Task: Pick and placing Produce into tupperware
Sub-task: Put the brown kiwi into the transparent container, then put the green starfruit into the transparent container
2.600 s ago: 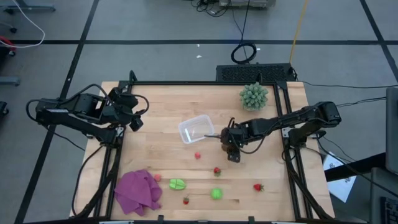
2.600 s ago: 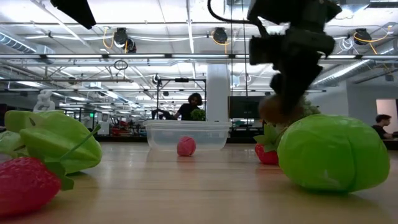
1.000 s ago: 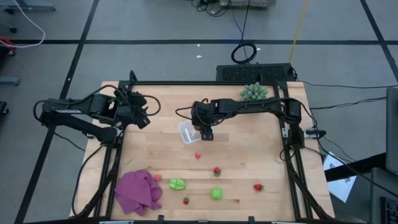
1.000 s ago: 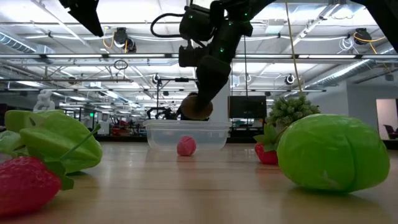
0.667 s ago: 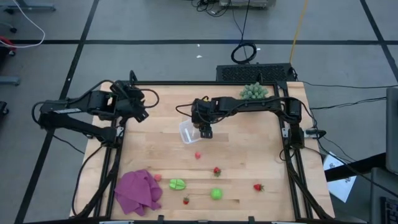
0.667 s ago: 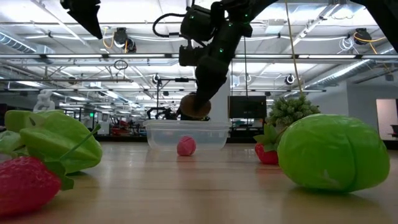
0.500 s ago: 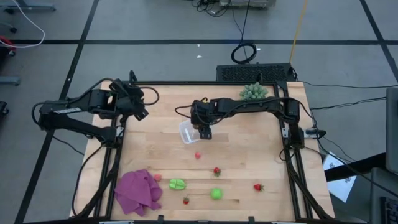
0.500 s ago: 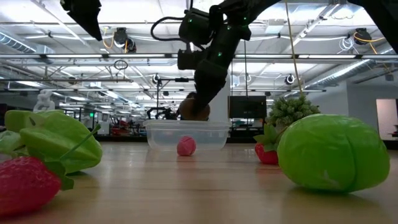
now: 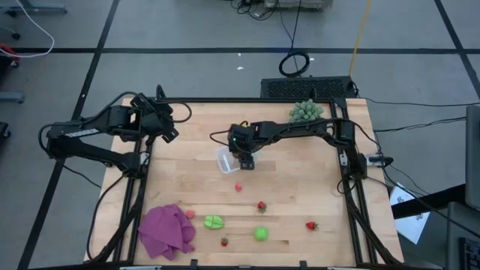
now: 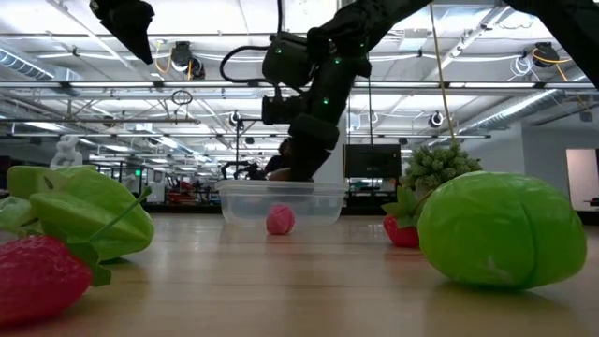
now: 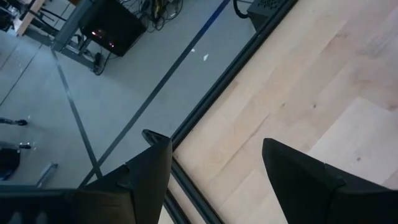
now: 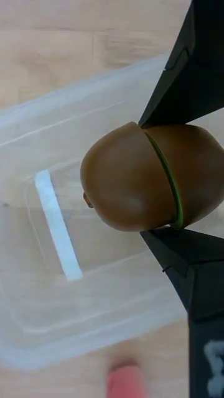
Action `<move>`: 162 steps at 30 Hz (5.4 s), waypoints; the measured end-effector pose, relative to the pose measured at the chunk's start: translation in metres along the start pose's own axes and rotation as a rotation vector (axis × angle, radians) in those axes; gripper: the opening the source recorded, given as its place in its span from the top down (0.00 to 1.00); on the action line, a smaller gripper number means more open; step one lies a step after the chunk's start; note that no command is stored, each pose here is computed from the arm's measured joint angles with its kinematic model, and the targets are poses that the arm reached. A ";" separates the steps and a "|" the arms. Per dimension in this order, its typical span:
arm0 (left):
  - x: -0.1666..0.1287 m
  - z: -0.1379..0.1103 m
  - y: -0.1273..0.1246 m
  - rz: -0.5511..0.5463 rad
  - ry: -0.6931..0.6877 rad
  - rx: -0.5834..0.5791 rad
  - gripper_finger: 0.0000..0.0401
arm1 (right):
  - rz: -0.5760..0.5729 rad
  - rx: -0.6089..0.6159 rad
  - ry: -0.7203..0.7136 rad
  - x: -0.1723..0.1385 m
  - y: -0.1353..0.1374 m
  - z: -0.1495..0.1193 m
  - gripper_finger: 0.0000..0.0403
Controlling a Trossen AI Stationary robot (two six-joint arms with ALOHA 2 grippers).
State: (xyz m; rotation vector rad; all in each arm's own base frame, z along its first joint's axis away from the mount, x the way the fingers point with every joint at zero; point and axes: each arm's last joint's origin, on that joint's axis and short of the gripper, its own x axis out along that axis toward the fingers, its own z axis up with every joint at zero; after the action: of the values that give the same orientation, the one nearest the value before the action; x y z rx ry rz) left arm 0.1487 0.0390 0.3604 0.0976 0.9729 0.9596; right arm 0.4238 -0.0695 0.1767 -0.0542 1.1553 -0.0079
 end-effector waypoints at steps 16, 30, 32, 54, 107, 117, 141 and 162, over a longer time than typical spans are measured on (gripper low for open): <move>0.000 0.000 0.000 -0.001 0.000 0.007 0.36 | 0.019 0.013 -0.004 0.008 -0.002 0.000 0.40; 0.000 0.000 0.000 -0.001 0.000 0.006 0.36 | 0.016 0.048 0.026 0.008 -0.009 -0.005 0.28; 0.000 0.000 0.000 -0.001 0.000 0.006 0.36 | 0.015 0.040 0.024 0.008 -0.009 -0.004 0.28; 0.000 0.002 -0.002 -0.058 -0.001 -0.008 0.36 | 0.034 0.051 -0.098 -0.087 0.046 0.012 0.27; -0.049 -0.056 -0.231 -0.854 0.176 0.283 0.36 | 0.070 0.118 -0.158 -0.178 0.072 -0.028 0.27; -0.032 -0.065 -0.269 -0.917 0.181 0.494 0.36 | 0.055 0.180 -0.320 -0.201 0.056 -0.024 0.27; -0.026 -0.068 -0.295 -1.004 0.148 0.537 0.36 | 0.047 0.192 -0.326 -0.200 0.051 -0.024 0.27; -0.010 -0.063 -0.308 -1.045 0.177 0.525 0.36 | 0.053 0.189 -0.349 -0.201 0.052 -0.021 0.27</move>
State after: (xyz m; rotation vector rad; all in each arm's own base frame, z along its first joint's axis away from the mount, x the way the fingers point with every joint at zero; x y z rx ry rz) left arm 0.2987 -0.1747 0.1855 -0.0625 1.2156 -0.2580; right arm 0.3220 -0.0114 0.3494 0.1384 0.8026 -0.0582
